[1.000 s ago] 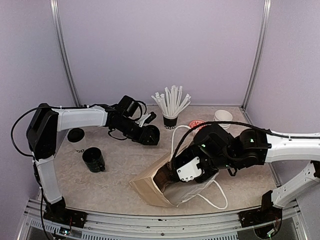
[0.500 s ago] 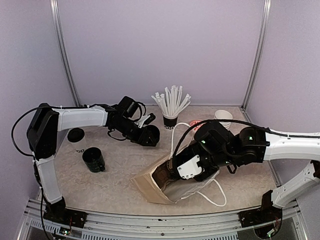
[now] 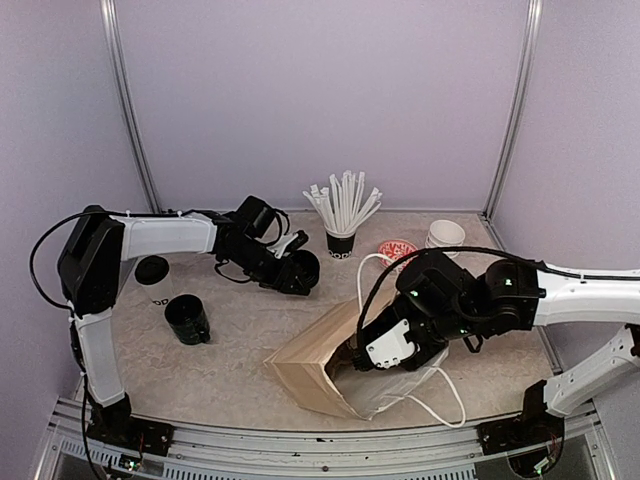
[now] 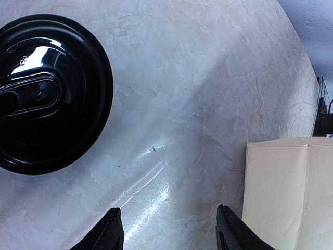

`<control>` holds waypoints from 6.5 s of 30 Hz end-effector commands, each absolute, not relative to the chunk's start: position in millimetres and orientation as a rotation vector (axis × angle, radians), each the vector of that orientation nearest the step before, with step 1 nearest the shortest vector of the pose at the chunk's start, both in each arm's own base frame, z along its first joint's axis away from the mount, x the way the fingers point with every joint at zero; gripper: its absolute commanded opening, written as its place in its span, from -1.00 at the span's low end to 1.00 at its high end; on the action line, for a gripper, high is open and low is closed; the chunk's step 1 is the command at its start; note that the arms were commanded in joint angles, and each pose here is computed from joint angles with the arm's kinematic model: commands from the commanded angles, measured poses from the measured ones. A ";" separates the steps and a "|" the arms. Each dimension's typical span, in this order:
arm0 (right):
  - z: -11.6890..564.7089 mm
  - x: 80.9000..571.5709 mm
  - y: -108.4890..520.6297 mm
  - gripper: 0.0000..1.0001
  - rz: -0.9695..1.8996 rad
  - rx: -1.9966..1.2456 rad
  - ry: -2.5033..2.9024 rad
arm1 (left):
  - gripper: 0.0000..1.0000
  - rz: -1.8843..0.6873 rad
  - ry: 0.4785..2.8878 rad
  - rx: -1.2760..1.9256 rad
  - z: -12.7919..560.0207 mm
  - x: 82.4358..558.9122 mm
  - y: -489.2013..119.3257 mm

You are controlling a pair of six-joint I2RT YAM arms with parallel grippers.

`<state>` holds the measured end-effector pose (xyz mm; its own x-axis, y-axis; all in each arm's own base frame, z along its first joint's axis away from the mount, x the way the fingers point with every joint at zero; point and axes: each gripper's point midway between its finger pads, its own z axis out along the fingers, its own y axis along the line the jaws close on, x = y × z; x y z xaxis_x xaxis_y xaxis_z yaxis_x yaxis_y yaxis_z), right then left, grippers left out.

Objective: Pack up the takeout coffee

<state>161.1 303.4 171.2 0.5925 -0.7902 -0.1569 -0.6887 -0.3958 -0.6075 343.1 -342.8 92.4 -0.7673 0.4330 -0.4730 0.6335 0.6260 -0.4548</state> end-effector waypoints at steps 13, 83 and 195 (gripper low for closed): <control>185.3 167.8 312.2 -0.15 -0.289 -2.120 0.971 | 0.19 -0.963 2.560 0.911 77.4 336.7 -355.2; 154.5 179.0 323.4 -0.09 -0.341 -2.205 0.826 | 0.11 -1.143 2.549 1.016 56.8 318.9 -373.0; 212.8 178.8 354.5 0.98 0.287 -2.341 1.552 | -0.72 -1.250 1.883 1.165 304.2 278.6 -404.4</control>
<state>173.8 350.5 172.6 0.3806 -0.8845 -0.2697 -0.9235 -0.3788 -0.0608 270.2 -392.3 310.2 -0.4418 0.3252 -0.8361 0.8971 0.1657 -0.4096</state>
